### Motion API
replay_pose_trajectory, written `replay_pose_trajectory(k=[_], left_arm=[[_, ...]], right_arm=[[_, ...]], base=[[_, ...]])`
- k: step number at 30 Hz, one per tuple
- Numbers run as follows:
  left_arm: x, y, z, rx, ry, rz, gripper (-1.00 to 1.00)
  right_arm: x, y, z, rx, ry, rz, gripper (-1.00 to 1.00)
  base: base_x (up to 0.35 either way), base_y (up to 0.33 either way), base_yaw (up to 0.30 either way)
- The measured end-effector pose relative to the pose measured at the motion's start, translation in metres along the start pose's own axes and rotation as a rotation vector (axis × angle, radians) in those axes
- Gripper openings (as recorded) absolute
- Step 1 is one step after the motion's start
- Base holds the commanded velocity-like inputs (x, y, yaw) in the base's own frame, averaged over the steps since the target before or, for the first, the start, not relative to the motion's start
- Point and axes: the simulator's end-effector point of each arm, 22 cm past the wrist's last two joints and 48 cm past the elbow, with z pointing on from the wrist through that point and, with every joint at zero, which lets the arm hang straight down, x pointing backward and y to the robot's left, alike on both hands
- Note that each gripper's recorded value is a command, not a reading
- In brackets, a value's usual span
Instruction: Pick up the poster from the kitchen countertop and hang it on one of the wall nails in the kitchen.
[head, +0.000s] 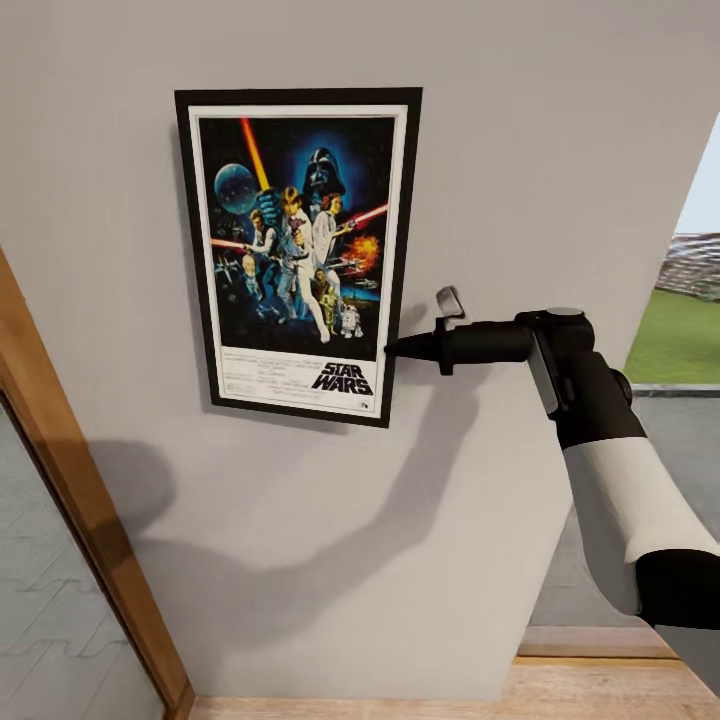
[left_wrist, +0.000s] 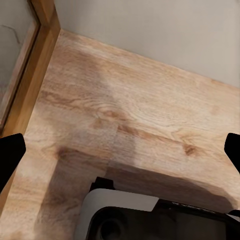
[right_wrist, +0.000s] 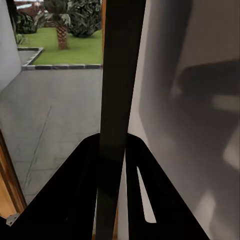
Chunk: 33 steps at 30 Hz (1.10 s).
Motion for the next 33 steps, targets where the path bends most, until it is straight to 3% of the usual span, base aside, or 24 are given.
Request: replay_pose_trajectory(k=[33], left_arm=[[0.0000,0.0000,0.0000,0.000,0.000,0.000,1.00]], right_arm=[[0.0000,0.0000,0.0000,0.000,0.000,-0.001,-1.00]], base=[[0.027,0.000,0.000]])
